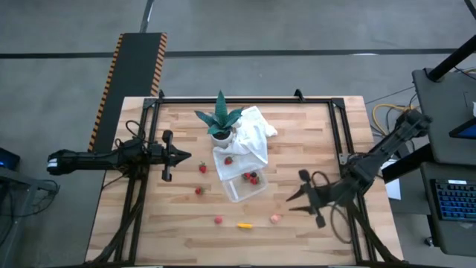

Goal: Pick and placing Produce into tupperware
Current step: Put the apricot into the transparent bin

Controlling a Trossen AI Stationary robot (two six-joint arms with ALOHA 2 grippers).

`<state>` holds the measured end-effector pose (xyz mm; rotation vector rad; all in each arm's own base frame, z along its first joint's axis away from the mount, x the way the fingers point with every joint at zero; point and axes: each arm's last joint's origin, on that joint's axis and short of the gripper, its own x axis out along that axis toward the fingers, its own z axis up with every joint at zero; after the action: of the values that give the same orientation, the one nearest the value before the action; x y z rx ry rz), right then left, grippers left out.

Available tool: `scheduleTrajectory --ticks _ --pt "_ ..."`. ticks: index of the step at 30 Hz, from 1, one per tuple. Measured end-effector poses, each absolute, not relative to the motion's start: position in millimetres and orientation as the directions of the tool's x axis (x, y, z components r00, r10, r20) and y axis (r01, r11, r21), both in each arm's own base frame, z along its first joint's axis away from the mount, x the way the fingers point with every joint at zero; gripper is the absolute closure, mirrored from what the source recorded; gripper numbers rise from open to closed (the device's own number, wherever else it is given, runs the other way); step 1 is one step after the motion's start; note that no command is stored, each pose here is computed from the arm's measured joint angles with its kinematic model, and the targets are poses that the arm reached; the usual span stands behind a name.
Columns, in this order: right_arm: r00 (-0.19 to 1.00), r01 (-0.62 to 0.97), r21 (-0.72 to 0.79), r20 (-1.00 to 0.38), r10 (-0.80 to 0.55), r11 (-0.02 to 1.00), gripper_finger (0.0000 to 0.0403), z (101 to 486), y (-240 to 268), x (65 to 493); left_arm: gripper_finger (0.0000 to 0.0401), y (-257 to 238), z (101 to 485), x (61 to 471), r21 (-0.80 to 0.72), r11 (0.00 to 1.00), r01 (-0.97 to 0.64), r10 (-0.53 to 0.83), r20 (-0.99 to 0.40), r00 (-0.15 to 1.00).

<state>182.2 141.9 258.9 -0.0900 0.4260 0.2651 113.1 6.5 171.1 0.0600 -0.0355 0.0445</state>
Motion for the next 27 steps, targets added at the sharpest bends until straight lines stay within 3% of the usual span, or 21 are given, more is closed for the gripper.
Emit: scheduleTrajectory --ticks 5,11,17,27 --pt "0.821 -0.284 0.0 -0.517 0.243 0.959 0.0213 254 163 205 0.0401 6 171 113 0.058 0.997 -0.045 0.043 0.032 0.999" --pt "0.676 -0.174 -0.052 -0.732 0.08 0.983 0.0158 232 175 228 0.0401 6 168 115 0.055 0.998 -0.042 0.042 0.005 0.999" --pt "0.563 -0.062 -0.099 -0.825 -0.047 0.993 0.0152 210 180 253 0.0401 7 166 116 0.058 0.997 -0.041 0.042 -0.018 0.999" --pt "0.488 -0.034 -0.039 -0.873 -0.018 0.999 0.0163 212 187 269 0.0401 7 166 116 0.058 0.997 -0.042 0.043 -0.02 0.999"
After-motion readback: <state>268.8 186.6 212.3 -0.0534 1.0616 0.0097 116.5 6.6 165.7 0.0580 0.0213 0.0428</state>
